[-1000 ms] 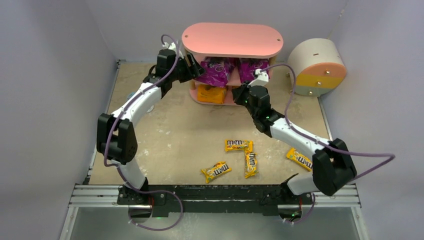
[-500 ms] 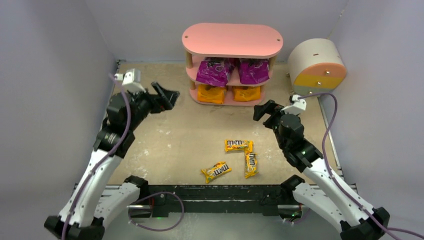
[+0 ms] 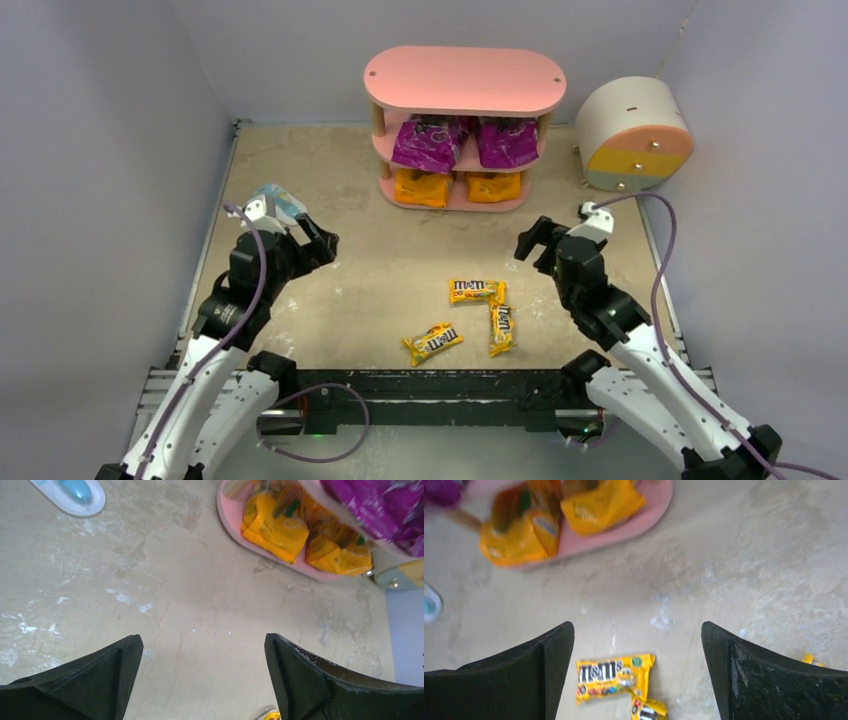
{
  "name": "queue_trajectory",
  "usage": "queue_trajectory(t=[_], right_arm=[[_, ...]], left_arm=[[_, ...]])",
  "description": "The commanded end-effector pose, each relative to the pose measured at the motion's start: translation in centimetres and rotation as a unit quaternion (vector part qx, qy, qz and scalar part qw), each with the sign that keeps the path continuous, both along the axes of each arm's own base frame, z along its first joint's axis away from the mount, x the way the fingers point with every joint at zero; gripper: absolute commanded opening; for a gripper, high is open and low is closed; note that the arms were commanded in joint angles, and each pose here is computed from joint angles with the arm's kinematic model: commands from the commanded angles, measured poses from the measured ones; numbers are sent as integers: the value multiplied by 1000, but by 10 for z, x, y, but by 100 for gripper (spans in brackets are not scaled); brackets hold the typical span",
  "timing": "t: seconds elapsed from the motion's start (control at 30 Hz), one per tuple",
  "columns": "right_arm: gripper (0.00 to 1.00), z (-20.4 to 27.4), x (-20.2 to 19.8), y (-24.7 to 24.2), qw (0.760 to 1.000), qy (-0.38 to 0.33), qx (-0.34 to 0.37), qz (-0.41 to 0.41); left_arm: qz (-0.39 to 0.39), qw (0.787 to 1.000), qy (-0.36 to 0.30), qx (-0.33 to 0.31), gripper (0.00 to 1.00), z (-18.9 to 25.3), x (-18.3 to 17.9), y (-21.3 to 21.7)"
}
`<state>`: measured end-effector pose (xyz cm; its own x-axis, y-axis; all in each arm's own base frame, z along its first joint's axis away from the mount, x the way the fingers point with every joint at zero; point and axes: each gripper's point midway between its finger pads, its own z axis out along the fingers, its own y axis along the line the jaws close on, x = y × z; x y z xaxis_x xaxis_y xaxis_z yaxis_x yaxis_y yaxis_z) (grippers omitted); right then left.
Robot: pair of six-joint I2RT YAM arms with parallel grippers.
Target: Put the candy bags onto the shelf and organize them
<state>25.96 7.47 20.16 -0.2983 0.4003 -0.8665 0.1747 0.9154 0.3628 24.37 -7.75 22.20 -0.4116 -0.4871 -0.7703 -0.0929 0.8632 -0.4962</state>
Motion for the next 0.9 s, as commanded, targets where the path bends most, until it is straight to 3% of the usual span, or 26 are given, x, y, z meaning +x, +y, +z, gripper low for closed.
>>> queue_trajectory(t=[0.0,0.1,0.2,0.33,0.57,0.67,0.87], right_arm=[[98,-54,-23,38,981,126,-38,142],[97,-76,-43,74,948,183,-21,259],[96,-88,-52,95,927,202,-1,317],[98,-90,-43,97,932,182,0,312],[98,-79,-35,97,946,138,24,292],[98,-80,-36,97,950,130,42,281],[98,-76,-37,94,955,107,55,271]], left_arm=[[-56,997,53,-5,98,-37,3,-23],[-129,986,102,-26,96,-69,-2,-51],[-219,962,129,-100,92,-91,-16,-89],[-318,920,162,-161,87,-115,-49,-121],[-396,865,266,-155,82,-164,-120,-150],[-399,857,279,-168,78,-172,-128,-158],[-361,870,300,-154,74,-186,-134,-168]])
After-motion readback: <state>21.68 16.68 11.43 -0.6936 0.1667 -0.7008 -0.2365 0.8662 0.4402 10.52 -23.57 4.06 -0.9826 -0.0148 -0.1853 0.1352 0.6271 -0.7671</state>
